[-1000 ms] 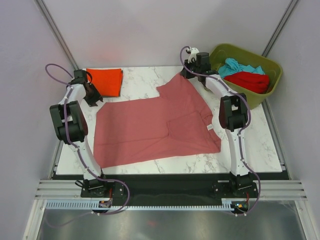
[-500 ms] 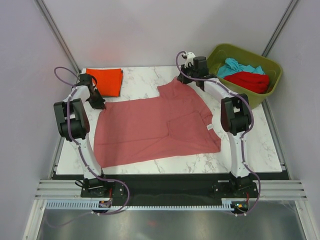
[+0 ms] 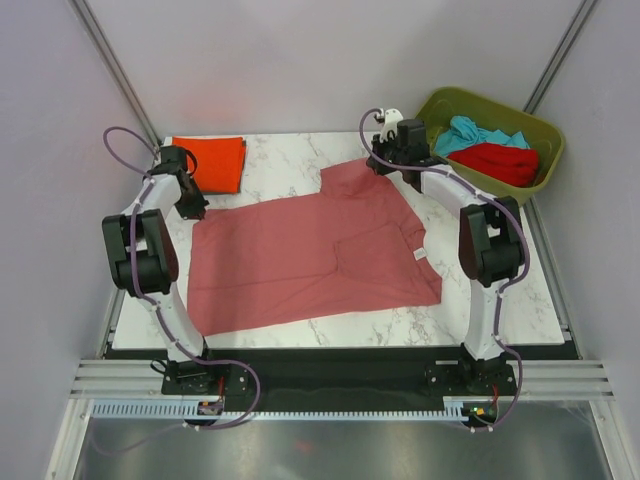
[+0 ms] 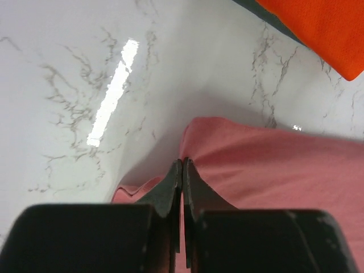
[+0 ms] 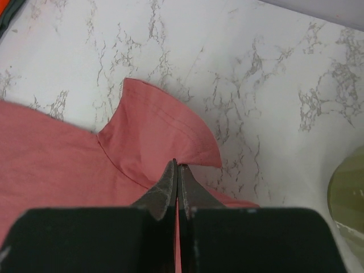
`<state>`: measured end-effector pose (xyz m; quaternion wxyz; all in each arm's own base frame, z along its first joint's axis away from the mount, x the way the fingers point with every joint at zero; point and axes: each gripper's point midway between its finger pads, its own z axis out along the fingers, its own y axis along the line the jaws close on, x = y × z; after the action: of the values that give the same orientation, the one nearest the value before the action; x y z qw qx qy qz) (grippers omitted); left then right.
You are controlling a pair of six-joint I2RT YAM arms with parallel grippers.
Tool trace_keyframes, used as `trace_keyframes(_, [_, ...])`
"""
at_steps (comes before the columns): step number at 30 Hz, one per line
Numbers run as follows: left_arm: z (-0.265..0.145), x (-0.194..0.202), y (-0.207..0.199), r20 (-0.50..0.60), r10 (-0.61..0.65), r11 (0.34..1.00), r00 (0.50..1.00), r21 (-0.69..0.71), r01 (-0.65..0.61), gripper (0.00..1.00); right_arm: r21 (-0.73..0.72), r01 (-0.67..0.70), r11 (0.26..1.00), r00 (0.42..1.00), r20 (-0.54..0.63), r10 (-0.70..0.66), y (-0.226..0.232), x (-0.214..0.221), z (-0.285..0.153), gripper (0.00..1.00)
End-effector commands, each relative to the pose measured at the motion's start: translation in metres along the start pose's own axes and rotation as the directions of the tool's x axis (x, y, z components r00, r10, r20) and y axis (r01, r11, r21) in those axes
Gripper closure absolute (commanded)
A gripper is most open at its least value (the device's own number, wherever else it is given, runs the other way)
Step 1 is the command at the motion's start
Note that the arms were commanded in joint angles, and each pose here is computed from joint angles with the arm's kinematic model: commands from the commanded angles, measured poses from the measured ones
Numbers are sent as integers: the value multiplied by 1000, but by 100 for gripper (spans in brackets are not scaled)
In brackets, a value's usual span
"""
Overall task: Fold and stack the t-shirts
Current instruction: Fold the tshirt
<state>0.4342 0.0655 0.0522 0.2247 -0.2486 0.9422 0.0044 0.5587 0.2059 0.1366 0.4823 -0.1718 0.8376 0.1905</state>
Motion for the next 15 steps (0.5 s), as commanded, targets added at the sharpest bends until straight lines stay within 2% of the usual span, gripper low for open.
trace_keyframes(1, [-23, -12, 18, 91, -28, 994, 995, -100, 37, 98, 61, 41, 997, 994, 99, -47, -3, -30, -30, 100])
trace_keyframes(3, [-27, -9, 21, 97, -39, 993, 994, -111, 50, 98, 81, 44, 996, 991, 120, -53, -3, -34, -42, 100])
trace_keyframes(4, [-29, -8, 22, 100, -47, 992, 994, -112, 58, 98, 93, 38, 995, 994, 97, -47, -5, -20, -45, 100])
trace_keyframes(6, [-31, -2, 25, 98, -54, 991, 994, -120, 66, 98, 101, 42, 994, 991, 125, -55, -3, -26, -58, 100])
trace_keyframes(7, [-32, 0, 26, 97, -54, 990, 994, -122, 65, 98, 103, 33, 994, 994, 105, -43, -2, -13, -60, 100])
trace_keyframes(15, [-52, 10, 35, 121, -54, 988, 991, -138, 70, 98, 140, -6, 990, 994, 108, -9, 0, 0, -93, 100])
